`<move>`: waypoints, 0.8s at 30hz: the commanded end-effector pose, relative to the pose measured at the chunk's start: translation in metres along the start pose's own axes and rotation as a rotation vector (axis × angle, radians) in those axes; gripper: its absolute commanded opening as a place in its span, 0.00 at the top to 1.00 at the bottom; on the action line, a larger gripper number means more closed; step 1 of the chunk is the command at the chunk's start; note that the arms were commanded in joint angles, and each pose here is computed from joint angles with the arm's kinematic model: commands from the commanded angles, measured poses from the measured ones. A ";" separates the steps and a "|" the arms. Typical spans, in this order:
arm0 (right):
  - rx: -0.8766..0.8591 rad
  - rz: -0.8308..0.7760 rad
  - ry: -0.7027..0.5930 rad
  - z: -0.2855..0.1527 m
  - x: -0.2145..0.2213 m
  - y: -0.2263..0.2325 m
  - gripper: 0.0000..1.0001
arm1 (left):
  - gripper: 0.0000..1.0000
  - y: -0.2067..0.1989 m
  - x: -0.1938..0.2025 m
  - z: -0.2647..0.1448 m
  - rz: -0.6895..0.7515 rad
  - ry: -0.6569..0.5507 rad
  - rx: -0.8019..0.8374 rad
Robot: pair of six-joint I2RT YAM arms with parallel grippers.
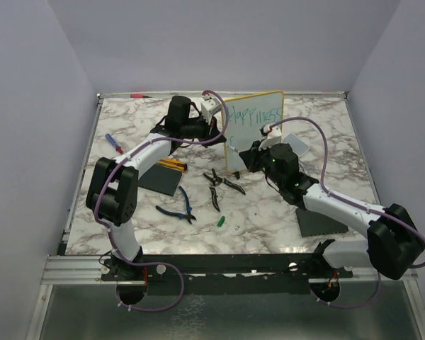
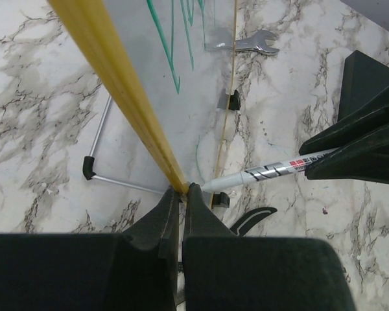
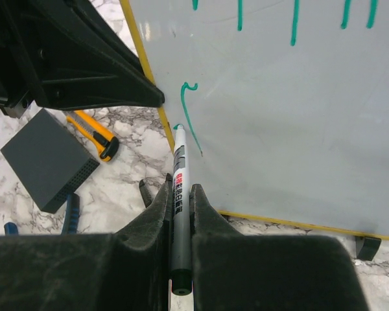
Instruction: Write a sentence on the whiteboard
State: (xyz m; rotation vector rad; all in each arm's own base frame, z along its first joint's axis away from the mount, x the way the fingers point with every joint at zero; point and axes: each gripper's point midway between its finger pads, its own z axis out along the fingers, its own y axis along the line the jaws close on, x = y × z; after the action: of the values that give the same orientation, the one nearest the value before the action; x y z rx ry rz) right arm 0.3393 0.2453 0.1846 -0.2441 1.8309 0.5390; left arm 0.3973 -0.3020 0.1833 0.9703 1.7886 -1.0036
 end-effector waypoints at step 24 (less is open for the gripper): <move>0.066 -0.035 -0.067 -0.022 -0.018 -0.016 0.99 | 1.00 -0.004 0.013 -0.005 0.013 0.042 -0.008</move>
State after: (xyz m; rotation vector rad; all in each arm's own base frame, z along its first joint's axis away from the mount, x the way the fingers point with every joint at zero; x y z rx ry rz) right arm 0.3353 0.2238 0.2178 -0.1861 1.7378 0.4904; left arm 0.3972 -0.3020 0.1832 0.9705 1.7892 -1.0042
